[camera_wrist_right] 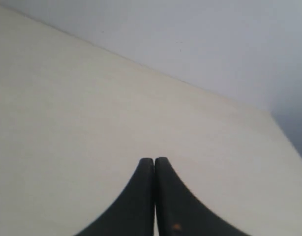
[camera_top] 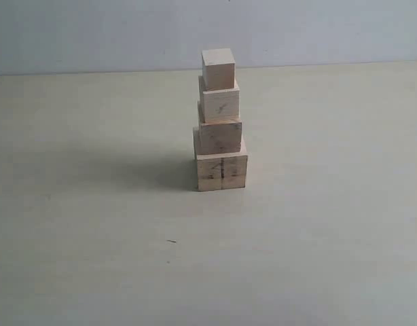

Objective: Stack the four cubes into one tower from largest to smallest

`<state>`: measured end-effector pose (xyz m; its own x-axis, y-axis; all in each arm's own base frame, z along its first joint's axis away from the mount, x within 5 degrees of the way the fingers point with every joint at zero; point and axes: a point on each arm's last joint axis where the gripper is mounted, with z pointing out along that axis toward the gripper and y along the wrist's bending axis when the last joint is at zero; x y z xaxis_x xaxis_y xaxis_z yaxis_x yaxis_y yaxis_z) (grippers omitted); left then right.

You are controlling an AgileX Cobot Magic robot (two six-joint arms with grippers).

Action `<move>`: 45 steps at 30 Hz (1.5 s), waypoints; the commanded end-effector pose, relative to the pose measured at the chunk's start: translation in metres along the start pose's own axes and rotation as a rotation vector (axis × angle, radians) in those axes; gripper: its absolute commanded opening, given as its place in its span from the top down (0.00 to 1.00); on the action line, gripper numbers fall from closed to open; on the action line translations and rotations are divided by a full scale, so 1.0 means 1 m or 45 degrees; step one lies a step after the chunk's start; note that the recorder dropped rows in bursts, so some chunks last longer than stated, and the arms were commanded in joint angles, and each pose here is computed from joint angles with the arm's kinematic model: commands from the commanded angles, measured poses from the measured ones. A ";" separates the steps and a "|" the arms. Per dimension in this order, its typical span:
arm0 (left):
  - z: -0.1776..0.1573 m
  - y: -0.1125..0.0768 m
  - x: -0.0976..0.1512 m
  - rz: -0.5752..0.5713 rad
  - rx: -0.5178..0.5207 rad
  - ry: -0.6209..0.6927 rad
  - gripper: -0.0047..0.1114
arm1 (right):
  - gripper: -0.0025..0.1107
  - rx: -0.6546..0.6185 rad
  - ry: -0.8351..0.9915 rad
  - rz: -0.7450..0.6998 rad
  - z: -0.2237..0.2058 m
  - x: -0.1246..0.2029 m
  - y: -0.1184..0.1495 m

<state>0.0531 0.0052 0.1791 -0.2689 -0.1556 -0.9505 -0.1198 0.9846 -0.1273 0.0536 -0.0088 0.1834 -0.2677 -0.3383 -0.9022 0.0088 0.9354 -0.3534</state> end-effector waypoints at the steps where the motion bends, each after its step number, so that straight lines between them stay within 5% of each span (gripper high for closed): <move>1: -0.001 0.000 -0.002 0.004 0.002 -0.023 0.96 | 0.98 0.017 -0.013 0.788 0.000 0.000 -0.001; 7: -0.001 0.000 -0.002 0.004 0.002 -0.023 0.96 | 0.98 0.129 0.026 0.468 -0.001 0.004 -0.009; 18: -0.001 0.000 -0.002 0.004 0.002 -0.023 0.96 | 0.98 -0.058 -0.149 0.553 -0.001 -0.010 -0.001; 23: -0.001 0.000 -0.002 0.004 0.002 -0.023 0.96 | 0.98 -0.115 -0.046 0.354 -0.001 -0.003 0.006; 27: -0.001 0.000 -0.002 0.004 0.002 -0.023 0.96 | 0.98 -0.100 -0.038 0.483 -0.001 -0.003 0.006; 45: -0.001 0.000 -0.002 0.004 0.002 -0.023 0.96 | 0.98 -0.099 -0.034 0.479 -0.001 -0.003 0.006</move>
<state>0.0531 0.0052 0.1791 -0.2689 -0.1556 -0.9505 -0.1198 0.9846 -0.1273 0.0541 -0.0023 0.1836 -0.2443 0.0238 -0.9694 0.0240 0.9995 0.0185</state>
